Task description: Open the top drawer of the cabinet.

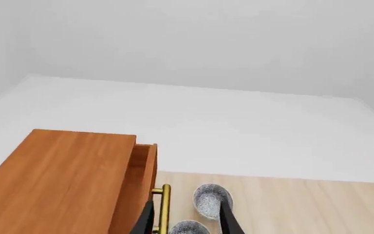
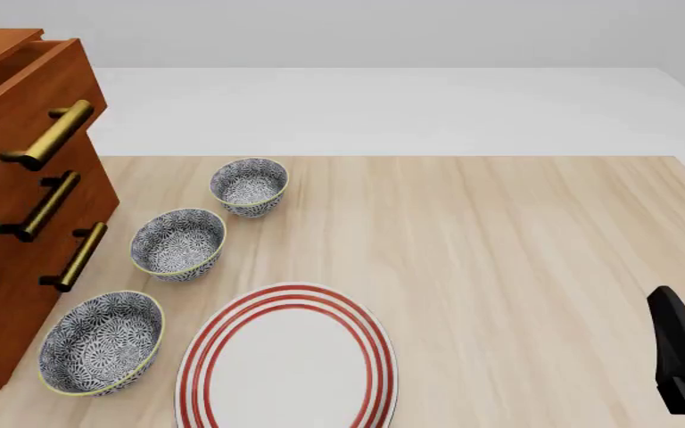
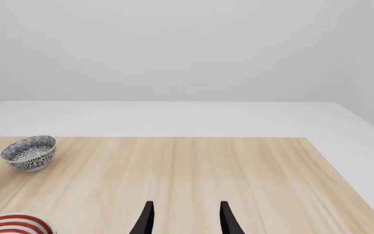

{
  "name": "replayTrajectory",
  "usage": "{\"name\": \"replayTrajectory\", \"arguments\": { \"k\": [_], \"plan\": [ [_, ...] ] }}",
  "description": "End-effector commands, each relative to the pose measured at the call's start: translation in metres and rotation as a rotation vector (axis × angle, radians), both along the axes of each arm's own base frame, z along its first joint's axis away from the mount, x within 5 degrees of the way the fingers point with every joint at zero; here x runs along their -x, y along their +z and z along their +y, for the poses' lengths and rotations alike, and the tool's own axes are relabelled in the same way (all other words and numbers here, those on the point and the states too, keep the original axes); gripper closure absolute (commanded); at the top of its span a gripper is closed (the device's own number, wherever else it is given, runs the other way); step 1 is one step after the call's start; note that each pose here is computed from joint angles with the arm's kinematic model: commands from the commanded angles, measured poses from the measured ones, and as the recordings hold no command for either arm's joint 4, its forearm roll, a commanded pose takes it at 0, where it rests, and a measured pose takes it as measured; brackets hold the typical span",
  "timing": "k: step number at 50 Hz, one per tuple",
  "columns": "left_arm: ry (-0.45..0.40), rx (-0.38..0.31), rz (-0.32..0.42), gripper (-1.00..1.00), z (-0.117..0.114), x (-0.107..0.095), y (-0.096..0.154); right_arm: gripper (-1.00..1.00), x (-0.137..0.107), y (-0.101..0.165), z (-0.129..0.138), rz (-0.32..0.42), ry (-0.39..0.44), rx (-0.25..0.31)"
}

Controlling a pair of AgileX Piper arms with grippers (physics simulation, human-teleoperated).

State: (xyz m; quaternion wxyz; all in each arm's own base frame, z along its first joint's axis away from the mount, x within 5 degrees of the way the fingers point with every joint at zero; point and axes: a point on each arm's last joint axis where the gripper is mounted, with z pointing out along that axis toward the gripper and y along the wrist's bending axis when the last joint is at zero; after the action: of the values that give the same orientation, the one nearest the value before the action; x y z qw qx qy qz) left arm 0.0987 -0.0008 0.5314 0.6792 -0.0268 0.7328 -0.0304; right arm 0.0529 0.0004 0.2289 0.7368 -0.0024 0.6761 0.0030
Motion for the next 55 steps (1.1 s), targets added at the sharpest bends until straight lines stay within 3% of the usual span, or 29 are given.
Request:
{"name": "replayTrajectory", "arguments": {
  "k": [1, 19, 41, 55],
  "plan": [
    [-0.009, 0.011, 0.076, -1.0, -0.001, -0.008, -0.006, -1.0, 0.0, 0.0, 0.0, 0.0, 0.0, 0.0],
    [0.012, 0.095, 0.156, -1.0, -0.001, -0.026, -0.022, -1.0, 0.0, 0.0, 0.0, 0.0, 0.0, 0.0],
    [0.055, 0.098, 0.148, -1.0, 0.005, -0.027, -0.023, -1.0, 0.0, 0.0, 0.0, 0.0, 0.0, 0.0],
    [0.081, 0.064, 0.171, -1.0, 0.01, -0.039, -0.034, -1.0, 0.0, 0.0, 0.0, 0.0, 0.0, 0.0]
  ]
}}
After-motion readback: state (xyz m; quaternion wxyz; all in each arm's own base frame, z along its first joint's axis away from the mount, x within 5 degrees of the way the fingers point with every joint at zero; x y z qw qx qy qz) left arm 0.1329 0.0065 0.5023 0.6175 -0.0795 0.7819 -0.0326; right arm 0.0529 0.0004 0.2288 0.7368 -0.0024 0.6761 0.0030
